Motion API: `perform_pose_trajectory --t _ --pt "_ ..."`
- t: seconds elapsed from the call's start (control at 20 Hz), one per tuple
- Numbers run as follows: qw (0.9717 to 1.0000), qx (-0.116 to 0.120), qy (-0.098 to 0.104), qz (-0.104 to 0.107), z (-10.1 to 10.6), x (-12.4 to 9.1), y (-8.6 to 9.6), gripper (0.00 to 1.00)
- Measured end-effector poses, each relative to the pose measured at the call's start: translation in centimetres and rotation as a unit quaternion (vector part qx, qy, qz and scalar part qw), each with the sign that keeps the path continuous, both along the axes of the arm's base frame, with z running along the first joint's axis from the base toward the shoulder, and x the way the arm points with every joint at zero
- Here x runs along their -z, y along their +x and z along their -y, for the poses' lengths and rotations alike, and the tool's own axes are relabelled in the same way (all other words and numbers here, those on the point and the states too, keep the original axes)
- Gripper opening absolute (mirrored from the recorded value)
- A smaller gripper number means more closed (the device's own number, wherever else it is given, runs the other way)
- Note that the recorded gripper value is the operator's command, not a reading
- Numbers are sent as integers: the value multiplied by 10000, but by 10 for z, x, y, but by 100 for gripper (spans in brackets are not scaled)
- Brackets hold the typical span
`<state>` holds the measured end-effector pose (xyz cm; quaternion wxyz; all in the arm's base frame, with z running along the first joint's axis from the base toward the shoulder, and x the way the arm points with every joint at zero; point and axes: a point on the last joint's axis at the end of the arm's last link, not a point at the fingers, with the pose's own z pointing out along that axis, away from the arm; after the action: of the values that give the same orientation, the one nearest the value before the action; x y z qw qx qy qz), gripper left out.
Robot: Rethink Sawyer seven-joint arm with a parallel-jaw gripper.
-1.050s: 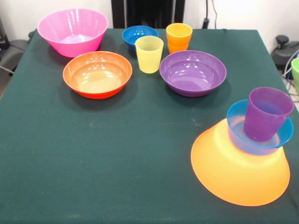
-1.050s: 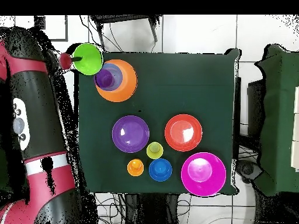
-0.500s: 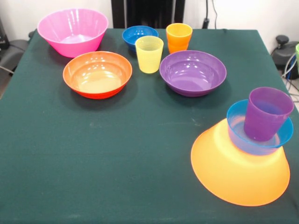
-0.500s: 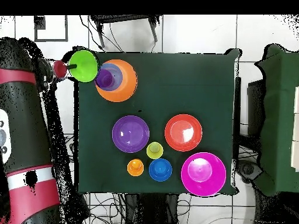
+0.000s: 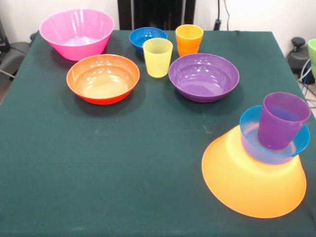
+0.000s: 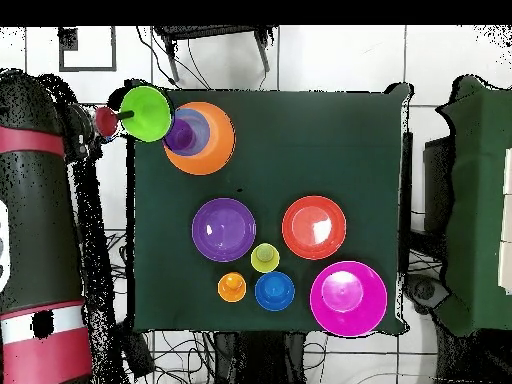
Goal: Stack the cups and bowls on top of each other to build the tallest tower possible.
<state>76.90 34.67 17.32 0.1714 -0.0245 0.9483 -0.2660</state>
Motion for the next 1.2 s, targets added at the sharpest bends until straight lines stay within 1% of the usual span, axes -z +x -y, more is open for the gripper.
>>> perform_pose_trajectory --t 0.3,0.65,1.05,1.2 --pt "9996 -151 101 199 10 3 1 0" --pt "9992 -246 117 279 16 10 1 0" --pt "9992 -278 -37 292 28 14 2 0" --pt "9991 -270 -106 301 36 14 5 0"
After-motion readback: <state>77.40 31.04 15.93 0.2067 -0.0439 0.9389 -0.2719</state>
